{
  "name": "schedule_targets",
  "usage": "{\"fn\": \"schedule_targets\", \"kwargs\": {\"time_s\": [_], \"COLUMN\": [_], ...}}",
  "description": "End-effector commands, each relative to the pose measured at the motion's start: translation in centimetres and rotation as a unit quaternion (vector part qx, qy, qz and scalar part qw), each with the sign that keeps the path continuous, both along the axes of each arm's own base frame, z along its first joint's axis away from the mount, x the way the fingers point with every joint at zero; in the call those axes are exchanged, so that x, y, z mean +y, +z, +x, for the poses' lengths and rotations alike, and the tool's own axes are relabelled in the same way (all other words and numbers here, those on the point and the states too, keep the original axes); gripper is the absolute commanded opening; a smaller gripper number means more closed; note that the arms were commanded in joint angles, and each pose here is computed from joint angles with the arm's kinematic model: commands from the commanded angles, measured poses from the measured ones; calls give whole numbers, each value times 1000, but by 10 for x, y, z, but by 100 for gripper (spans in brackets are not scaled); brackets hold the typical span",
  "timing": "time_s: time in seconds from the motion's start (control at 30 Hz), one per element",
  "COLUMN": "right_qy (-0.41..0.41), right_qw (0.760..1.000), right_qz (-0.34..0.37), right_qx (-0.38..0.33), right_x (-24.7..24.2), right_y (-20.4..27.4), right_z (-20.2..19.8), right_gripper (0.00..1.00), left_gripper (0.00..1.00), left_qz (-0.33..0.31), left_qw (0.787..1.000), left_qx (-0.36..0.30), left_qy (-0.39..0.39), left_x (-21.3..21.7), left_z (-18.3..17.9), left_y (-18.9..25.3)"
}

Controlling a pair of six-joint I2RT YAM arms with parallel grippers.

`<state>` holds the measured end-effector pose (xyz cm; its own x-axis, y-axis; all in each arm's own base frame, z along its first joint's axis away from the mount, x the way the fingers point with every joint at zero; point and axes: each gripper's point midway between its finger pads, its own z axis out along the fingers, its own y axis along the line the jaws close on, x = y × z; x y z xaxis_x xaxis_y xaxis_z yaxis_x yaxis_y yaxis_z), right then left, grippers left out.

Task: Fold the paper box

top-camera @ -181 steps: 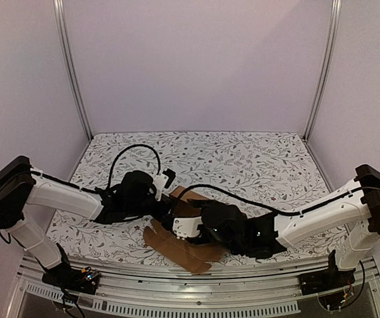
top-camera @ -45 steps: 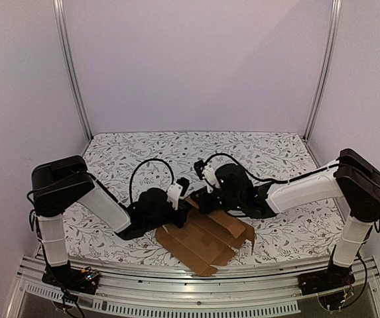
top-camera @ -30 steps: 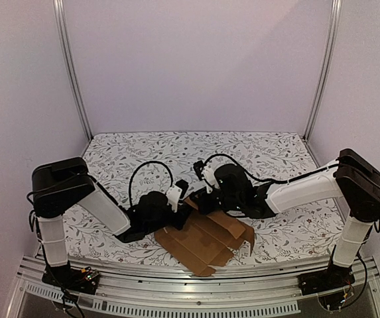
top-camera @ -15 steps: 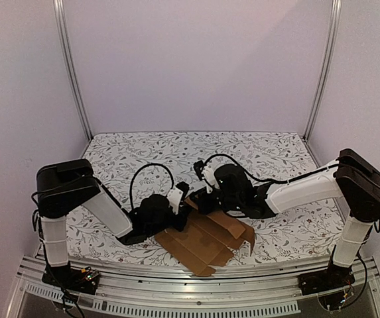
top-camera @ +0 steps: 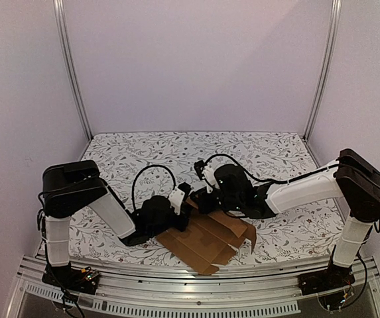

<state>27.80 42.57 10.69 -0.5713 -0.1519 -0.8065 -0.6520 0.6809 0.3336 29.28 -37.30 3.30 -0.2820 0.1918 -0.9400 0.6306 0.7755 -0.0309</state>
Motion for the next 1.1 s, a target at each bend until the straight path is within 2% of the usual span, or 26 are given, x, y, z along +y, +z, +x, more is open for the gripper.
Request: {"fn": "schedule_targets", "kwargs": {"time_s": [0.0,0.03,0.13,0.3,0.47,0.57,0.67,0.7,1.07], "right_qy": [0,1,3,6,7,7,6,5,-4], "right_qw": [999,999,999,999,999,999,999,999,1000], "right_qz": [-33,-32,-32,-32,-33,-32,-30,-30,-22], "right_qx": [24,24,25,25,23,24,24,25,14], "right_x": [-8,-8,-7,-6,-6,-6,-7,-7,-11], "right_y": [-19,-18,-18,-16,-15,-14,-13,-13,4], "right_z": [-9,-9,-10,-10,-11,-11,-11,-11,-9], "right_gripper": [0,0,0,0,0,0,0,0,0], "left_gripper": [0,0,14,27,30,24,3,0,0], "left_qz": [-14,-14,-13,-13,-16,-13,-6,-6,0], "left_qw": [1000,1000,1000,999,999,999,999,999,998], "left_qx": [-15,-16,-19,-25,-30,-33,-33,-33,-37], "left_qy": [-11,-9,1,15,16,17,18,18,47], "left_x": [-6,-6,-3,0,-3,-5,-8,-8,6], "left_z": [-5,-5,-3,2,4,7,9,9,11], "left_y": [8,10,12,17,21,21,20,20,23]}}
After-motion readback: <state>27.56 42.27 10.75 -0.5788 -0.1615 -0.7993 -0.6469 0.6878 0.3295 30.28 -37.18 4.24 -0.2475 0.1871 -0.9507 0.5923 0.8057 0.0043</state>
